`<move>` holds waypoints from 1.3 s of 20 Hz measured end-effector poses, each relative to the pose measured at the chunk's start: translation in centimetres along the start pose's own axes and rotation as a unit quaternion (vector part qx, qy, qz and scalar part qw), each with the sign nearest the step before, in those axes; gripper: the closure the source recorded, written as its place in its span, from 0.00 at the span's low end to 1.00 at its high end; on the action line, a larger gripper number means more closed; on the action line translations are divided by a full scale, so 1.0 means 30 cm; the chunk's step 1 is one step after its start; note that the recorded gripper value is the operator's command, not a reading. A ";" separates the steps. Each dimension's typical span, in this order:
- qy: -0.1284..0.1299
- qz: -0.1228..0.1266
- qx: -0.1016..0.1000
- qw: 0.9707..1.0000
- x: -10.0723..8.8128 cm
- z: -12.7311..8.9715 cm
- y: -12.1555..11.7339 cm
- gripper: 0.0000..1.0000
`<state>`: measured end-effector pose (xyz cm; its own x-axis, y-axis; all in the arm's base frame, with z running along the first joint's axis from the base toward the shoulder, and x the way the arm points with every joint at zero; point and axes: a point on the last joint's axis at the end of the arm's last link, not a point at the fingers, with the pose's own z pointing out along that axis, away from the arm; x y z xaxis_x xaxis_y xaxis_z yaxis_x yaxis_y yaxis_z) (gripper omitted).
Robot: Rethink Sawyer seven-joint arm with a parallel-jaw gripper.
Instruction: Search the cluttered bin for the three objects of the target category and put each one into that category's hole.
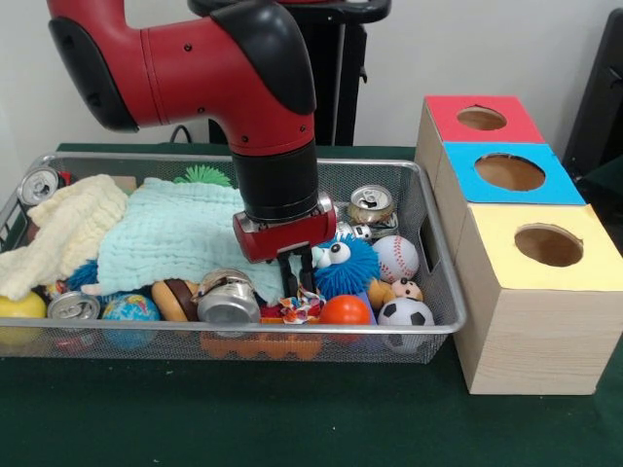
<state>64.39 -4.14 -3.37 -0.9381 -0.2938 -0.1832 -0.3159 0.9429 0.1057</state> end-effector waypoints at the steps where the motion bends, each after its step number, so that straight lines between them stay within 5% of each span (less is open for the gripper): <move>1: 0.000 0.000 0.000 1.000 0.000 0.000 0.000 1.00; 14: 0.001 0.006 -0.003 1.000 0.011 -0.003 0.005 1.00; 26: 0.015 0.003 -0.001 1.000 0.008 -0.102 0.089 1.00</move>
<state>62.90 -2.18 -0.13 -0.9439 -0.2926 -0.1530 -0.3104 0.9443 0.1091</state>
